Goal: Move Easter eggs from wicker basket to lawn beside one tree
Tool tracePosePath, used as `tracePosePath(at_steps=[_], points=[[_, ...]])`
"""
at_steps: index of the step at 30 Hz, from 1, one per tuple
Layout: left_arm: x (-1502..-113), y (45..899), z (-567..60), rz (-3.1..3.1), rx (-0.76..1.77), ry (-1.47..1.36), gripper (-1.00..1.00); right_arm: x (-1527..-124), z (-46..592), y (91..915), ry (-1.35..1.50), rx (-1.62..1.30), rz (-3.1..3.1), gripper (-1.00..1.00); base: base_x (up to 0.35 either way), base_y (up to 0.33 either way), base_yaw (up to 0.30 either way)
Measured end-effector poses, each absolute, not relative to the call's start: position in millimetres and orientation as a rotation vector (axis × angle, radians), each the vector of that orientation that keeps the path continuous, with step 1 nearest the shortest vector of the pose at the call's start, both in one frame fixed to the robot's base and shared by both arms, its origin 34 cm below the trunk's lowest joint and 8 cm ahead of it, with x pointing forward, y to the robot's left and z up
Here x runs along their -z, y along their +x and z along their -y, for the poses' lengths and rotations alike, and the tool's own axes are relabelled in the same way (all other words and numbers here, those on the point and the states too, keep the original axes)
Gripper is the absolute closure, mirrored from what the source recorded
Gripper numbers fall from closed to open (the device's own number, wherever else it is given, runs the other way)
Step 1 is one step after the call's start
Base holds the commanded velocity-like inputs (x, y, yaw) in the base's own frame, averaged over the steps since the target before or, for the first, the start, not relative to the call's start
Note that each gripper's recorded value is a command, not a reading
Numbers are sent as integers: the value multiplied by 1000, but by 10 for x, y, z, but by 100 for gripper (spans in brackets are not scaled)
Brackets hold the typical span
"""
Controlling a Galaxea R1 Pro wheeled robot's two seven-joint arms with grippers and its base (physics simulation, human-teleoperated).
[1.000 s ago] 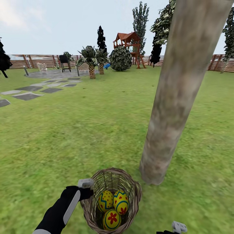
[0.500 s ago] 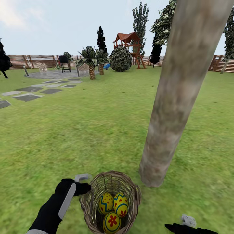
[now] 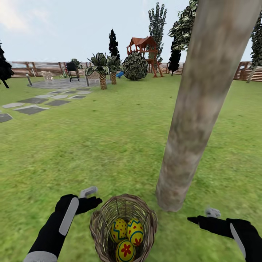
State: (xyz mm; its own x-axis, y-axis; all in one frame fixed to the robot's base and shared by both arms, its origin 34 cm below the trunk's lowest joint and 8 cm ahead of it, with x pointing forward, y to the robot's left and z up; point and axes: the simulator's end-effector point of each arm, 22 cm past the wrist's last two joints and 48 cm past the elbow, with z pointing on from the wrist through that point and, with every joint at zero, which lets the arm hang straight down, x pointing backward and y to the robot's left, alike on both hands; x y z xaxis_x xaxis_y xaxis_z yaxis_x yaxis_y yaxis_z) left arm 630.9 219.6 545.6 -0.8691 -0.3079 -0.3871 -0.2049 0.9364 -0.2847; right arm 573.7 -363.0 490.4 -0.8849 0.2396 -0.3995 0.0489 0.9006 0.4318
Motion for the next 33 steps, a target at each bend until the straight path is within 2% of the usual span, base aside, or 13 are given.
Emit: tracePosePath(at_steps=[10,22,33], points=[[-5696,6379,-2189,-2645,369,-392,-100,-5778,3642,6116,210,-568,-2555,-100,0,0,19],[-5737,6376,-2182,-2650,371,-395,-100,-5837,3602,6112,215,-581,-2563,-100,-5,0,257],[-5705,6361,-2152,-2657,376,-395,-100,-5753,3589,6058,230,-592,-2583,-100,-303,0,5]])
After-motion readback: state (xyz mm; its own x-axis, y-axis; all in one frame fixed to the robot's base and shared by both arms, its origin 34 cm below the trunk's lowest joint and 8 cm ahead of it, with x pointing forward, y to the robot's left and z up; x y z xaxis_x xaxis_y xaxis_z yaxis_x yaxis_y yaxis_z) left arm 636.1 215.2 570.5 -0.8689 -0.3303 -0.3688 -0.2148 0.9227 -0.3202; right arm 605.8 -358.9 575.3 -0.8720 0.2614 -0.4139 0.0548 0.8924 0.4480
